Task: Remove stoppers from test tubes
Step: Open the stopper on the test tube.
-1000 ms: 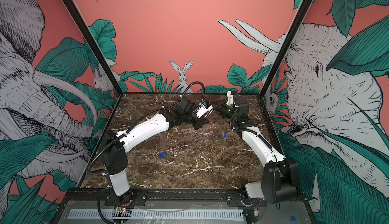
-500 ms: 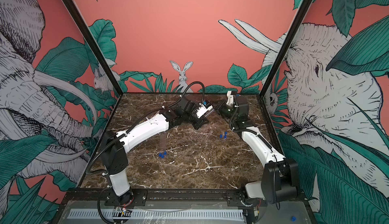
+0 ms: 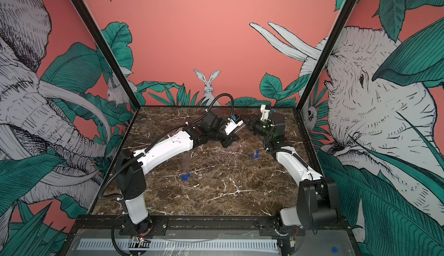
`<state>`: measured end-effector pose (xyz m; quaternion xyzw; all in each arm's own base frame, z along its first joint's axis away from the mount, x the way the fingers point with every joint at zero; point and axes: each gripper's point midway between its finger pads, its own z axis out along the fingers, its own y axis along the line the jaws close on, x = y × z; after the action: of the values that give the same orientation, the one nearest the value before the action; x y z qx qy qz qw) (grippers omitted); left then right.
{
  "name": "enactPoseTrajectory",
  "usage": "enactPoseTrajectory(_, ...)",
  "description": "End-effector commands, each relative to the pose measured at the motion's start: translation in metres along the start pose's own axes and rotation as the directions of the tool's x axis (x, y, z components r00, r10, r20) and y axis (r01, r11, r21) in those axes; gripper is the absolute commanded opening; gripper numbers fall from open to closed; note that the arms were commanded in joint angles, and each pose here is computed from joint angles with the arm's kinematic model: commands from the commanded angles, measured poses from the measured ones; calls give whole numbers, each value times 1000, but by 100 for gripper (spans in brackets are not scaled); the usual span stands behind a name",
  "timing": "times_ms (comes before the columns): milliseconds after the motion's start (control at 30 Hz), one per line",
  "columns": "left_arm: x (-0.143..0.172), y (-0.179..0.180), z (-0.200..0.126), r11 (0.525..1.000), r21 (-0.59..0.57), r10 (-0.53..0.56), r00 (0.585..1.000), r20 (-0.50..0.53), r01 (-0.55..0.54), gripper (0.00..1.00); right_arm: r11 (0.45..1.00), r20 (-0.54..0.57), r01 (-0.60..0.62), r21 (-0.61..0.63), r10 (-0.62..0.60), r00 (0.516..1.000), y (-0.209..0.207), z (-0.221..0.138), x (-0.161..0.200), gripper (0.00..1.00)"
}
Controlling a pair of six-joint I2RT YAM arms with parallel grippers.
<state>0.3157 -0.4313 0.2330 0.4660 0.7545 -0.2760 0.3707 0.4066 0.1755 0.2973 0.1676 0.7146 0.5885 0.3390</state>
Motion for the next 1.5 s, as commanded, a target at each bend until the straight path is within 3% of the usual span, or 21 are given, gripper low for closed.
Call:
enactPoseTrajectory(0, 9, -2, -10, 1000, 10, -24, 999, -26, 24, 0, 998, 140, -42, -41, 47, 989, 8, -11, -38, 0)
enactPoseTrajectory(1133, 19, -1, -16, 1000, 3, -29, 999, -40, 29, 0, 1000, 167, -20, -24, 24, 986, -1, -17, -57, 0)
enactPoseTrajectory(1467, 17, -2, -14, 999, 7, -32, 999, -39, 32, 0, 966, 154, 211, 152, -234, 960, 19, -35, -55, 0)
